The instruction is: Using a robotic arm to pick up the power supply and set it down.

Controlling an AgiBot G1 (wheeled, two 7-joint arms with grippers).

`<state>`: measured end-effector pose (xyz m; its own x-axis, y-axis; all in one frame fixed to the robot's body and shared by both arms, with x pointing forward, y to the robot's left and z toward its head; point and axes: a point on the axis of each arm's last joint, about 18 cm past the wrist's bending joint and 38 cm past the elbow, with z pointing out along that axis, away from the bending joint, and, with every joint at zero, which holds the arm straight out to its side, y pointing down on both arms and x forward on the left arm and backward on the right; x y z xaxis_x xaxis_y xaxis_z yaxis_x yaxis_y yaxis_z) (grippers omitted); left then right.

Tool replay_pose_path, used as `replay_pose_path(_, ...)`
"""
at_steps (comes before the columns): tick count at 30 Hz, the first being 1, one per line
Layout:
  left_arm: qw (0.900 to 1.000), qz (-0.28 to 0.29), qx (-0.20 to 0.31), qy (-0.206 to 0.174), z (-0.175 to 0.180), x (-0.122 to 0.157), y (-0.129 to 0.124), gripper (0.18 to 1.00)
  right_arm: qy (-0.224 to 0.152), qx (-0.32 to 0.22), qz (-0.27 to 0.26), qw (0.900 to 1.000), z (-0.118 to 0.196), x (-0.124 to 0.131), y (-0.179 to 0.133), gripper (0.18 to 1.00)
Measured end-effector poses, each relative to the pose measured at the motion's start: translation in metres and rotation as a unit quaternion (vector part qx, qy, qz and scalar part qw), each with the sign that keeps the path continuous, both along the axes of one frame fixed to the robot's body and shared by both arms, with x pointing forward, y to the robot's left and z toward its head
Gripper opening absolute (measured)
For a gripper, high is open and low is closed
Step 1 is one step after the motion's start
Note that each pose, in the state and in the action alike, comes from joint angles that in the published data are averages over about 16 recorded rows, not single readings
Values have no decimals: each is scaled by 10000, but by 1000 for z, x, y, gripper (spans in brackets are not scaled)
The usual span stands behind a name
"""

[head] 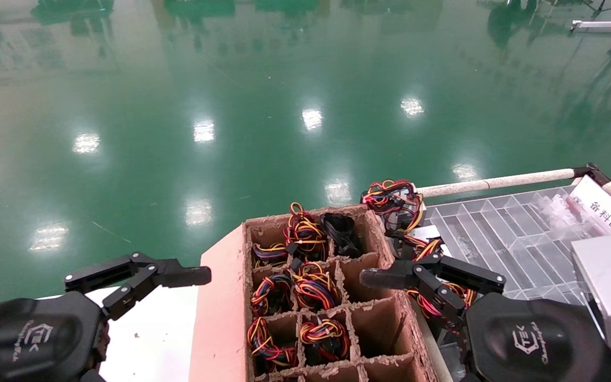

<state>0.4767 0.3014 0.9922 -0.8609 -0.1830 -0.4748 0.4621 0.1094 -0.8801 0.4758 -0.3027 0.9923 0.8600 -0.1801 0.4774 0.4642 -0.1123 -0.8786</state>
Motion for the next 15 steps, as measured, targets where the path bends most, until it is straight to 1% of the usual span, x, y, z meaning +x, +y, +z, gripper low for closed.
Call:
replay_pose_path(11, 10000, 0, 0, 0, 0, 0, 0, 986, 0, 0, 0, 10000, 0, 0, 0, 1000)
replay_pose_path(15, 10000, 0, 0, 0, 0, 0, 0, 961, 0, 0, 0, 10000, 0, 0, 0, 1000)
